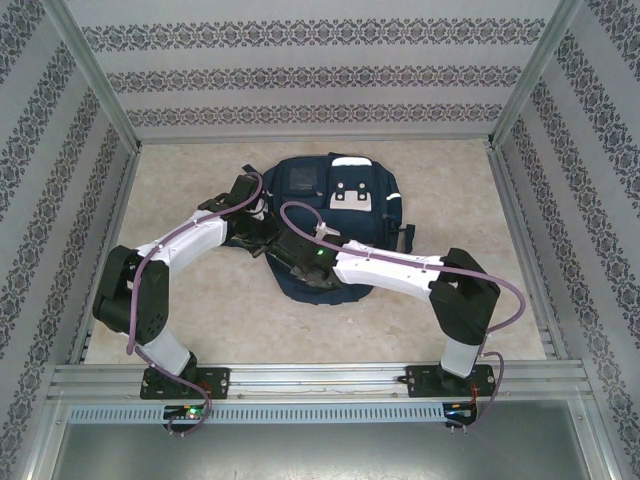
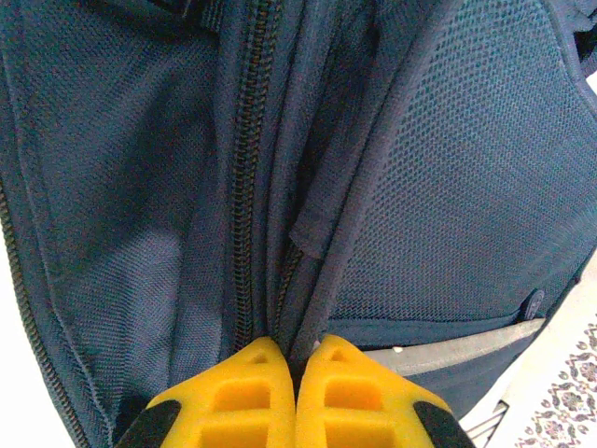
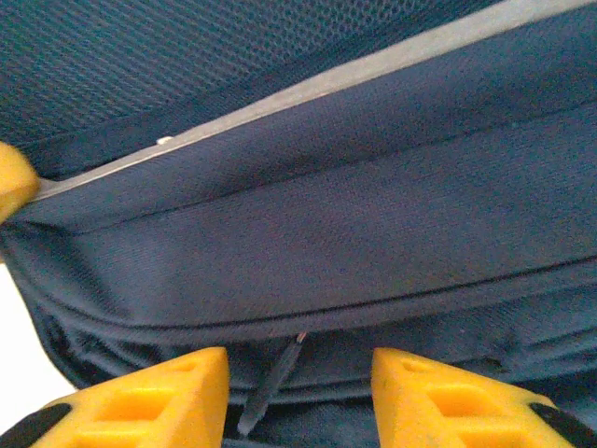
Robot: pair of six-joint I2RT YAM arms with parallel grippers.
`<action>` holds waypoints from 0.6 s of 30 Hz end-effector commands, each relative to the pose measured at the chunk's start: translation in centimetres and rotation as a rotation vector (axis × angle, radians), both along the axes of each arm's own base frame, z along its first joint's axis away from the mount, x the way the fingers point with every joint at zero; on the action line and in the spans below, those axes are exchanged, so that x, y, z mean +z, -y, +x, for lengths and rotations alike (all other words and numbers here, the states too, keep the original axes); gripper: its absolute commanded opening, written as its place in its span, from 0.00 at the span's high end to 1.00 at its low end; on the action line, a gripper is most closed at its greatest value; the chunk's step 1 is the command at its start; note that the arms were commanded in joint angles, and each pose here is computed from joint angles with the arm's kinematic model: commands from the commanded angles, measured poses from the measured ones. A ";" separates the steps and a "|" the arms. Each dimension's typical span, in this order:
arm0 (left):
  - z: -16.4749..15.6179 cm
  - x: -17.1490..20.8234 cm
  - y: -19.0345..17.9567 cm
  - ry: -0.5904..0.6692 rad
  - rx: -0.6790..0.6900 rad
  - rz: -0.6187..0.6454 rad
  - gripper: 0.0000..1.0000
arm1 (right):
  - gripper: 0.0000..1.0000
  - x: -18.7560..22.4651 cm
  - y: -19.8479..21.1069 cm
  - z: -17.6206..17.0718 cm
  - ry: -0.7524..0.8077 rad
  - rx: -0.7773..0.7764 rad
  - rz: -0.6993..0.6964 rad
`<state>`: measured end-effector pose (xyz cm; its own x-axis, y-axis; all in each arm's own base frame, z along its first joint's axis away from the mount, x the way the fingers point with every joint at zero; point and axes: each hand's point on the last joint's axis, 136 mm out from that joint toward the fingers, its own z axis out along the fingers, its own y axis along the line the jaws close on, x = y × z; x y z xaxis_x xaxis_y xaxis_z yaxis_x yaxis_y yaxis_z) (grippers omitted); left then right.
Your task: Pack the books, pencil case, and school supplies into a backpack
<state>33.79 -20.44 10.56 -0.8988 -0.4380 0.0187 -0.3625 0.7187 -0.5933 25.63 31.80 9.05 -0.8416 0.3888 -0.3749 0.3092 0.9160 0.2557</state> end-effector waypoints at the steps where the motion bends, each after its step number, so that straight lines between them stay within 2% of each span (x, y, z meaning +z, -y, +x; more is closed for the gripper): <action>1: 0.8 2.8 1.5 0.062 -0.016 -0.075 1.00 | 0.60 -0.7 -0.2 0.7 0.018 -0.021 -0.004; 7: 0.8 2.6 1.5 0.058 -0.017 -0.076 1.00 | 0.64 -1.3 -0.3 0.6 0.028 -0.035 0.002; 11: 0.9 2.7 1.4 0.069 -0.004 -0.077 1.00 | 0.65 -2.5 0.4 0.9 0.033 -0.035 -0.051; 14: 0.9 2.9 1.4 0.071 -0.016 -0.070 1.00 | 0.77 -3.5 0.8 0.6 0.012 -0.049 -0.061; 18: 1.0 3.0 0.9 0.090 -0.021 -0.036 1.00 | 0.94 -2.7 1.8 0.6 0.043 -0.035 -0.082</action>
<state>33.83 -20.44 10.57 -0.8988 -0.4380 0.0169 -0.3615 0.7188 -0.5939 26.03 31.75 6.36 -0.8323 0.3913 -0.3926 0.3209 0.9177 0.2343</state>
